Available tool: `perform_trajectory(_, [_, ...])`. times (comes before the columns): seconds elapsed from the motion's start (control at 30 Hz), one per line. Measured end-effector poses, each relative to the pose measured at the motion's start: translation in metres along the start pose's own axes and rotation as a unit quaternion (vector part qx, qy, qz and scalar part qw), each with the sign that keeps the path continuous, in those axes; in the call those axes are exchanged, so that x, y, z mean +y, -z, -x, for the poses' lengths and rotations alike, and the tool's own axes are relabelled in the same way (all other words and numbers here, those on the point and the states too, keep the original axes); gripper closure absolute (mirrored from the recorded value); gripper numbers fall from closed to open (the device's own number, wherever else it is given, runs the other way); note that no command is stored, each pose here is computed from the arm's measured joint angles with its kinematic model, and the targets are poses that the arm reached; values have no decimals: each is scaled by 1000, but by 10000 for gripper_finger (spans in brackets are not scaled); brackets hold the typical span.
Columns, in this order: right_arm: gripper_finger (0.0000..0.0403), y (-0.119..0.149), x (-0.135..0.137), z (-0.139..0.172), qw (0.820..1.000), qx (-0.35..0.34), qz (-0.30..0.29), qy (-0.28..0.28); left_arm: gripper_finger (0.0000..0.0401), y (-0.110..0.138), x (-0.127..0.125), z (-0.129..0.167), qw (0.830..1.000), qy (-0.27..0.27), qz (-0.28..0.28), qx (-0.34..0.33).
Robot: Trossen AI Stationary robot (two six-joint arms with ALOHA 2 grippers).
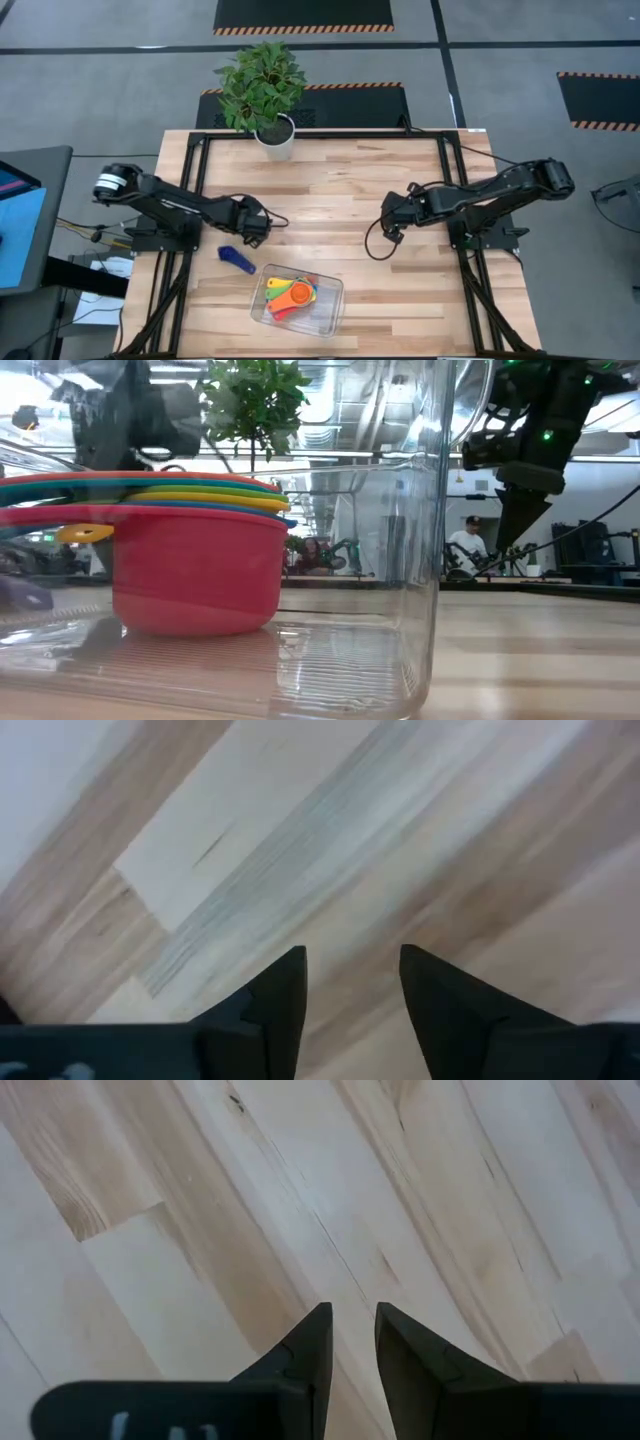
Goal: Nest measuring cups in basket
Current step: Stack the dark blue measuring cup on top of the orange measuring cup
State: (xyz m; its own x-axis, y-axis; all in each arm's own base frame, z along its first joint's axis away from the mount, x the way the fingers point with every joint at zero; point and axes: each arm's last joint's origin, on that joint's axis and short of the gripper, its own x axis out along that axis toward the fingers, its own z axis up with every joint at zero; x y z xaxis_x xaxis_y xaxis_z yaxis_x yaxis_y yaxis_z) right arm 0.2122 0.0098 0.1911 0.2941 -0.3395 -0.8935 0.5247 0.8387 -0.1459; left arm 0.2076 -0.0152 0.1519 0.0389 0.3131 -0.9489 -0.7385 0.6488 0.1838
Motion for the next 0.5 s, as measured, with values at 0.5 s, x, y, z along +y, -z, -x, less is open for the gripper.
perform_trajectory(0.5, [302, 0, 0, 0, 1000, -5, 1, 7, 250, 36, -7, 87, 994, 39, 13, 99])
